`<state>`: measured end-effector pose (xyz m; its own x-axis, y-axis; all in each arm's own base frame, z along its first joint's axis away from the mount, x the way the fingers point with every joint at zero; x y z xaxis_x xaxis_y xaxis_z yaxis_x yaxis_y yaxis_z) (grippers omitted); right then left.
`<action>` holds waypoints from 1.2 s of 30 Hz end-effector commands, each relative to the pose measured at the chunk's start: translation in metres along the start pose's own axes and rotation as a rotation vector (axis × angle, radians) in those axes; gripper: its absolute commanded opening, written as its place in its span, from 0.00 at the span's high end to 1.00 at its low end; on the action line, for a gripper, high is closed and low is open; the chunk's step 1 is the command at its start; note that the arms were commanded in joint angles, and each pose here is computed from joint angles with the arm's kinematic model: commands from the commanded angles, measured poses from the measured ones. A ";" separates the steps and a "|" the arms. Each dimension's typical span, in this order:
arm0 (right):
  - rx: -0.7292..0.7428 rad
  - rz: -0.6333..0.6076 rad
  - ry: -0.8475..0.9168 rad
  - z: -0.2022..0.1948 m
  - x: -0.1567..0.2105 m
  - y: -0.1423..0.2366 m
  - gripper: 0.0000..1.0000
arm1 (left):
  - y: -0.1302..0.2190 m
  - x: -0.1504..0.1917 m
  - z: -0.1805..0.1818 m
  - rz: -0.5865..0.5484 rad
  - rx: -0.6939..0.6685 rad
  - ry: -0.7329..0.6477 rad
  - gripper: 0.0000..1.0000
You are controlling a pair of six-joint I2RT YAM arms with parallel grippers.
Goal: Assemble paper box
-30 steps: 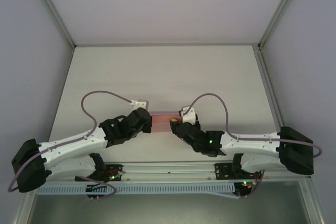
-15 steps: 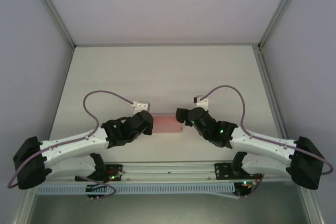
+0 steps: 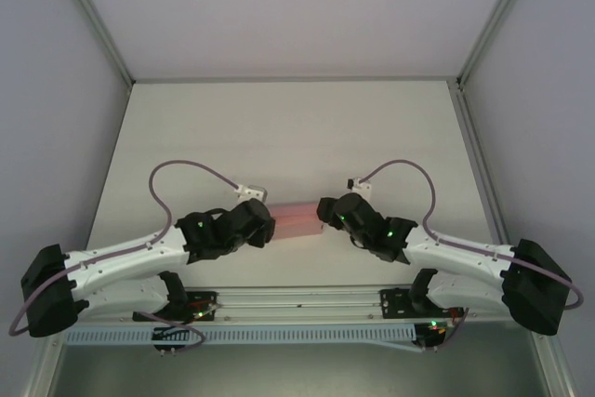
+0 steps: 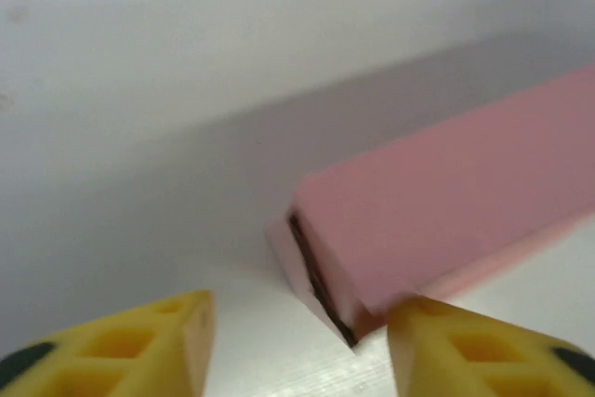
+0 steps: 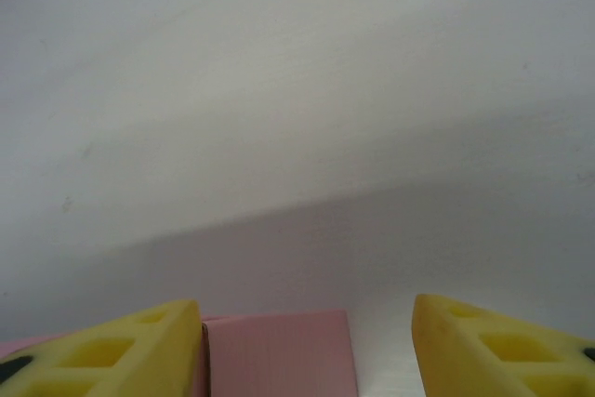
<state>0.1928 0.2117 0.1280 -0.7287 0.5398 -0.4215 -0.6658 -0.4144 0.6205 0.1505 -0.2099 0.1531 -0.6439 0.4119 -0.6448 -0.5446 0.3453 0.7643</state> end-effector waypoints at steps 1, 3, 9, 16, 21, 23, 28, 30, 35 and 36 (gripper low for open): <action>0.115 0.095 0.017 -0.036 0.021 -0.006 0.41 | 0.023 -0.011 -0.015 -0.012 0.134 -0.040 0.29; 0.117 0.098 0.014 -0.037 0.022 -0.006 0.41 | 0.033 -0.015 -0.015 -0.031 0.156 -0.025 0.14; 0.136 0.103 0.018 -0.041 0.024 -0.009 0.42 | 0.043 -0.022 0.012 -0.058 0.084 0.146 0.00; 0.137 0.105 0.038 -0.042 0.025 -0.011 0.42 | 0.014 -0.015 0.041 -0.047 0.126 0.336 0.00; 0.146 0.101 0.039 -0.044 0.025 -0.011 0.42 | -0.005 0.001 0.036 -0.025 0.213 0.342 0.04; 0.149 0.100 0.043 -0.047 0.026 -0.012 0.42 | -0.014 0.015 0.037 0.008 0.205 0.325 0.08; 0.118 0.113 0.088 -0.050 0.031 -0.016 0.42 | -0.031 0.041 0.036 0.014 0.233 0.311 0.30; 0.084 0.140 0.153 -0.049 0.036 -0.020 0.43 | -0.034 0.046 0.033 -0.007 0.261 0.301 0.37; 0.025 0.129 0.305 -0.053 0.040 -0.026 0.51 | -0.041 0.064 0.035 -0.055 0.274 0.273 0.54; 0.007 0.121 0.326 -0.053 0.040 -0.026 0.52 | -0.043 0.069 0.035 -0.060 0.280 0.274 0.58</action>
<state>0.2002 0.2268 0.1203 -0.7165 0.4782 -0.5079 -0.6972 -0.5143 0.4993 0.1691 -0.1839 0.1247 -0.6953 0.0424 -0.7175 -0.5267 0.6491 0.5488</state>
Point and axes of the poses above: each hand's point on the last joint's axis, 136 mm out from that joint toward the fingers, its own y axis back along the fingers, its own z axis along the line the jaws close on, x = y × z, the point moved 4 cm from there along y, back along the fingers, and after that the axes turned 15 degrees about -y, right-handed, at the moved point
